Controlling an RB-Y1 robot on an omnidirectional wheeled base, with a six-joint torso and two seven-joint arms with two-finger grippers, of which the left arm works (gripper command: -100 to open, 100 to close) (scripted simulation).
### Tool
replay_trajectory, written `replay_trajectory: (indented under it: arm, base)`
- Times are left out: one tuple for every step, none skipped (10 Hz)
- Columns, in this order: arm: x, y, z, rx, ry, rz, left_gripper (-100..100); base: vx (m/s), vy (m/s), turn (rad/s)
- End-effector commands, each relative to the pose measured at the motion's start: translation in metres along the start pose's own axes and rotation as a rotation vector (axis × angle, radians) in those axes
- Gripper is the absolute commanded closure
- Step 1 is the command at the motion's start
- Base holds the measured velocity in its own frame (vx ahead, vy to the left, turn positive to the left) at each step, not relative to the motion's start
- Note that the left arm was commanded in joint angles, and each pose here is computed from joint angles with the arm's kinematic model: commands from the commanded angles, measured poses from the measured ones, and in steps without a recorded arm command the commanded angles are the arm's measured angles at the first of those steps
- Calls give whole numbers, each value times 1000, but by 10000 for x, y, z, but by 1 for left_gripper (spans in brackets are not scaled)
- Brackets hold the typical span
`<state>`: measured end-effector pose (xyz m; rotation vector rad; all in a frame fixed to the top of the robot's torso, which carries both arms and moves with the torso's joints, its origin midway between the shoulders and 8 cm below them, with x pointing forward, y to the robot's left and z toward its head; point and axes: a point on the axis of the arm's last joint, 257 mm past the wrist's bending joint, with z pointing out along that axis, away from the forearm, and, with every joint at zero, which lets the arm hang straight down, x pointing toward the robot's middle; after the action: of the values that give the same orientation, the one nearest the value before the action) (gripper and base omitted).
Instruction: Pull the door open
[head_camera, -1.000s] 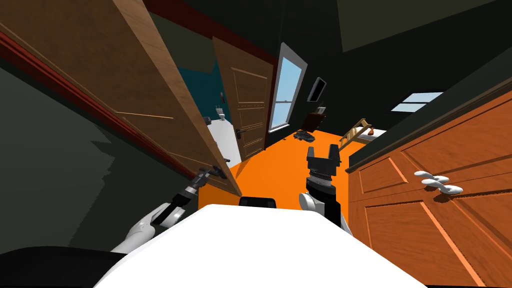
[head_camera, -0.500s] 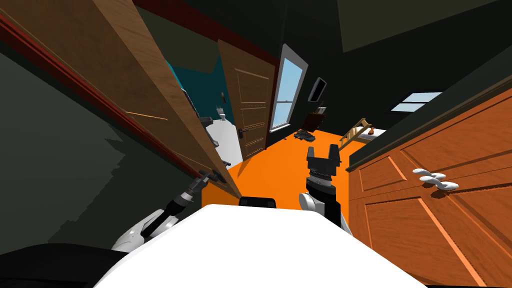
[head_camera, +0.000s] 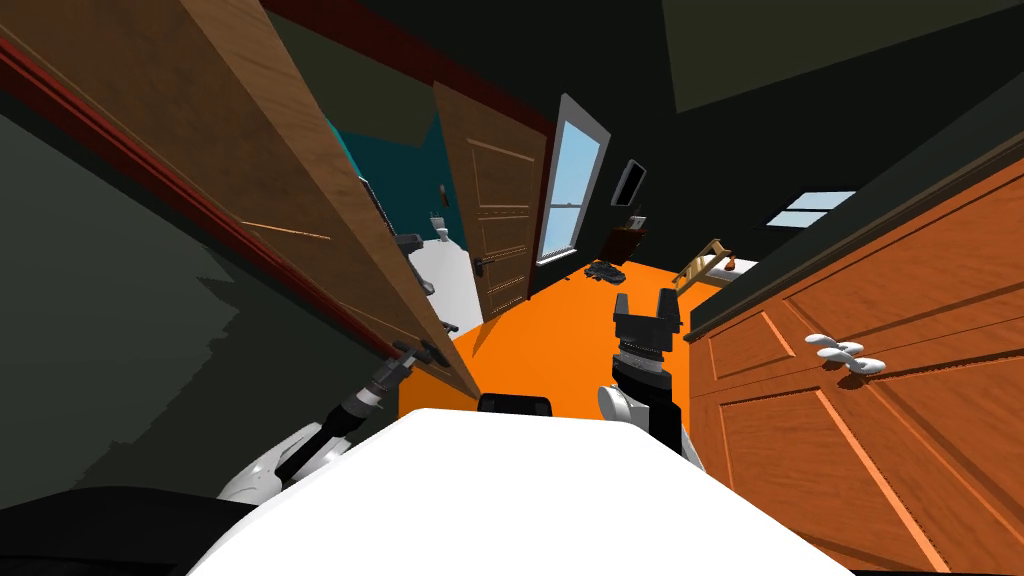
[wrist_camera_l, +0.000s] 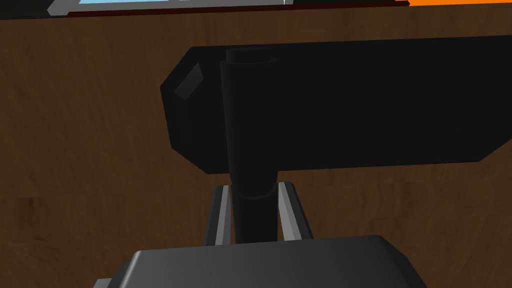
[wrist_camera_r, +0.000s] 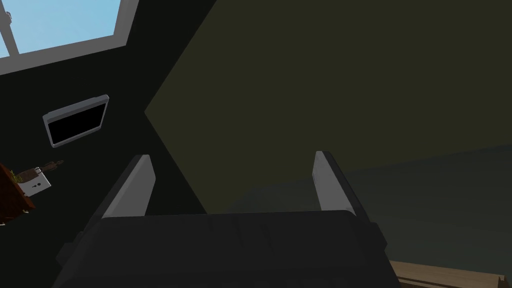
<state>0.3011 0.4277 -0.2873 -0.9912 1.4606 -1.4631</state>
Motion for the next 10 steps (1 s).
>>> replay_trajectory:
  arm:
    - [114, 0, 0, 16, 24, -10, 100]
    - [138, -2, -12, 23, 30, -10, 100]
    - [150, -2, -19, 27, 34, -11, 100]
    - [170, -3, -30, 32, 39, -11, 100]
    - [190, -4, -42, 38, 45, -12, 100]
    - [198, -4, -47, 39, 47, -12, 100]
    - [212, -4, -57, 43, 51, -12, 100]
    - [234, -5, -72, 49, 57, -13, 100]
    - [249, -5, -83, 53, 61, -14, 100]
    - [265, -6, -96, 57, 65, -14, 100]
  base:
    - [66, -140, -30]
    - [87, -120, -39]
    - [76, -103, -31]
    - [61, -98, -30]
    - [59, -87, -44]
    - [56, -71, -31]
    - [47, -59, -22]
    - [51, -81, -33]
    - [59, -86, -25]
    - [67, -57, -22]
